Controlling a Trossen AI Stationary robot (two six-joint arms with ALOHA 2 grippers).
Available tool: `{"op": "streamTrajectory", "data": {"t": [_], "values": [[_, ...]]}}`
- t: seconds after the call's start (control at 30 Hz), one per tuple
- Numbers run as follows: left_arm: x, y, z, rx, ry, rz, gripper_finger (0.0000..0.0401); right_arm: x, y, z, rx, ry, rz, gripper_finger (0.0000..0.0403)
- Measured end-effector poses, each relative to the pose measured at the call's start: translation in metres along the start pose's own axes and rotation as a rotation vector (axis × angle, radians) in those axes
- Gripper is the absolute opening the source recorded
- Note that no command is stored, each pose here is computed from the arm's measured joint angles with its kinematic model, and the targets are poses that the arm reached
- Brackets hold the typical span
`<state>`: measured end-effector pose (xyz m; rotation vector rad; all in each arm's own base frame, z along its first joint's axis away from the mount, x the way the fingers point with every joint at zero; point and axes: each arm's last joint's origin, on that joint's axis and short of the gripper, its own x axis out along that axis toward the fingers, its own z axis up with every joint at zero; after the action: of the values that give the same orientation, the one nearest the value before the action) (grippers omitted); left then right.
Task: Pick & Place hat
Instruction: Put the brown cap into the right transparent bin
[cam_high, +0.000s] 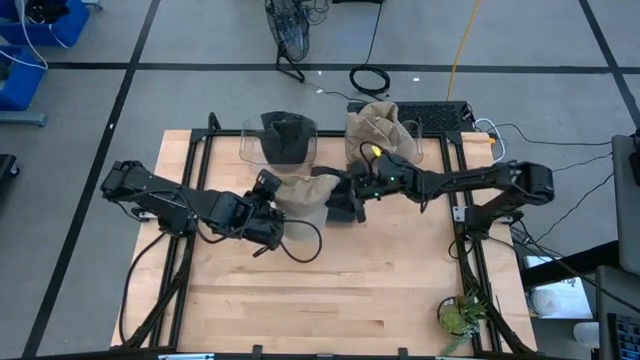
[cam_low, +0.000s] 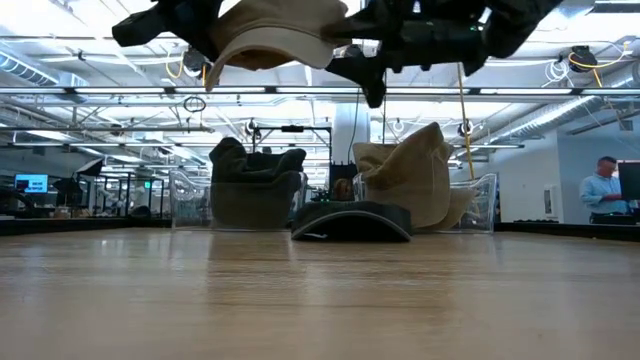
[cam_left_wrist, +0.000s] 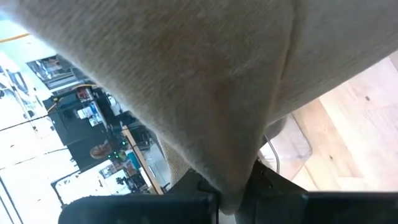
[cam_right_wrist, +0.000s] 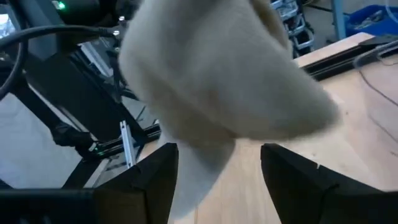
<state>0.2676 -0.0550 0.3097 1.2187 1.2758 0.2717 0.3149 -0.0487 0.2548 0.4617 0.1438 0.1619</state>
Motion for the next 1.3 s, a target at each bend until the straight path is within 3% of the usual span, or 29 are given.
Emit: {"op": "streamTrajectory", "data": {"t": [0.2,0.37,0.47,0.73,1.0,1.3], "values": [[0.003,0.002,-0.001,-0.022,0.004,-0.004,0.0024,0.014,0.002,0.01,-0.017,0.015,0.081,0.0214],[0.009,0.004,-0.002,-0.079,-0.015,-0.074,0.0013,0.017,0.009,0.015,-0.076,0.0,0.101,0.0194],[0.011,0.006,-0.003,-0.095,-0.01,-0.077,0.0016,0.017,0.009,0.015,-0.075,0.003,0.101,0.0158],[0.015,0.011,0.0,-0.153,-0.032,-0.054,0.0065,0.018,0.012,0.014,-0.11,0.008,0.114,0.0015],[0.018,0.017,0.004,-0.307,-0.059,-0.025,0.007,0.019,0.013,0.01,-0.117,0.035,0.112,0.0008],[0.028,0.02,0.0,-0.56,-0.063,-0.139,0.0072,0.003,0.006,0.016,-0.076,0.095,0.035,0.0011]]}}
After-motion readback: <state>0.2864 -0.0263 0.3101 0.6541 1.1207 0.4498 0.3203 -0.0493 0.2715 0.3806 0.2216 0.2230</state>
